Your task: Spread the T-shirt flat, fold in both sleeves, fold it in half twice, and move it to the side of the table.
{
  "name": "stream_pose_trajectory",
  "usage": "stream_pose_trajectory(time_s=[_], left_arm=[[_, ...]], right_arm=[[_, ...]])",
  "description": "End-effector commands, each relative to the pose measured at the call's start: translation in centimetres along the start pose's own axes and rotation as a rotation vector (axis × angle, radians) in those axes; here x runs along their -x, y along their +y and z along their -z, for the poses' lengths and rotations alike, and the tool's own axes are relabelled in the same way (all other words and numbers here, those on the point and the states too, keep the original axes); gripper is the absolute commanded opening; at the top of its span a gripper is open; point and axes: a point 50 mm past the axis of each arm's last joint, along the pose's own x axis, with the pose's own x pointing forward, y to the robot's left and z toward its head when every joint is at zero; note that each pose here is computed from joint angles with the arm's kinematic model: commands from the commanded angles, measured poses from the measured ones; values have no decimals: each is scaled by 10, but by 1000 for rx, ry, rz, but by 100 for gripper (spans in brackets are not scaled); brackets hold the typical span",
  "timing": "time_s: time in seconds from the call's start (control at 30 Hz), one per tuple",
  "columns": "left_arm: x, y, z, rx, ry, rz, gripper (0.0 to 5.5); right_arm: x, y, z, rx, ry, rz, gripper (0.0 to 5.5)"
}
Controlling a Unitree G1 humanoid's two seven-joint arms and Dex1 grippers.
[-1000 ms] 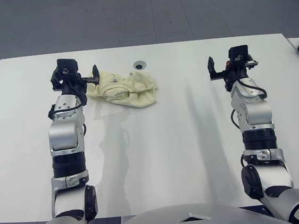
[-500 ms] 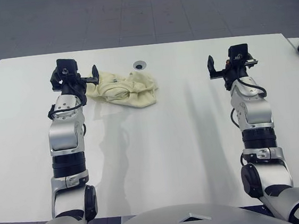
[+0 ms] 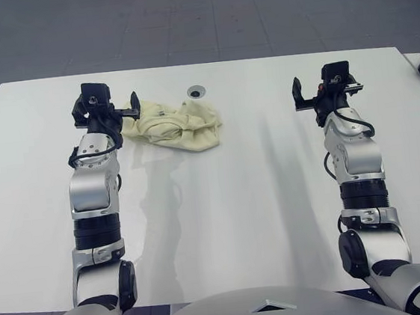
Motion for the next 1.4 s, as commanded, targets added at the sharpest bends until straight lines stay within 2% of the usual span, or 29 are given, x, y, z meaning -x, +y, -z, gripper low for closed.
stream_pose_trajectory(time_s=[0.03, 0.17, 0.37, 0.47, 0.57, 0.7, 0.83, 1.0, 1.07, 1.23, 1.4], left_arm=[[0, 1, 1, 4, 7, -6, 540], [-5, 1, 0, 4, 5, -2, 540], [-41, -2, -3, -54, -1, 60, 540], [-61, -6, 14, -141, 72, 117, 540], [-68, -11, 39, -300, 197, 192, 540], [-62, -22, 67, -500, 296, 335, 540], [-53, -43, 81, -486, 313, 497, 540], [-28, -68, 100, -386, 303, 696, 540], [-13, -74, 104, -351, 302, 727, 540], [15, -86, 84, -294, 269, 807, 540], [24, -91, 63, -220, 257, 784, 540]], right_arm=[[-2, -1, -6, 11, -10, -1, 538], [-3, 0, -7, 7, -15, 0, 538], [5, -4, 1, -7, -3, 35, 538], [4, -4, -1, -13, -9, 38, 538], [3, -3, -4, -17, -16, 38, 538], [4, -2, -2, -26, -15, 40, 538], [12, 0, 5, -25, 9, -16, 538], [46, 20, 24, 175, 53, -410, 538], [59, 25, 22, 223, 31, -509, 538], [96, 51, 22, 429, -32, -802, 538], [108, 68, 22, 516, -72, -935, 538]])
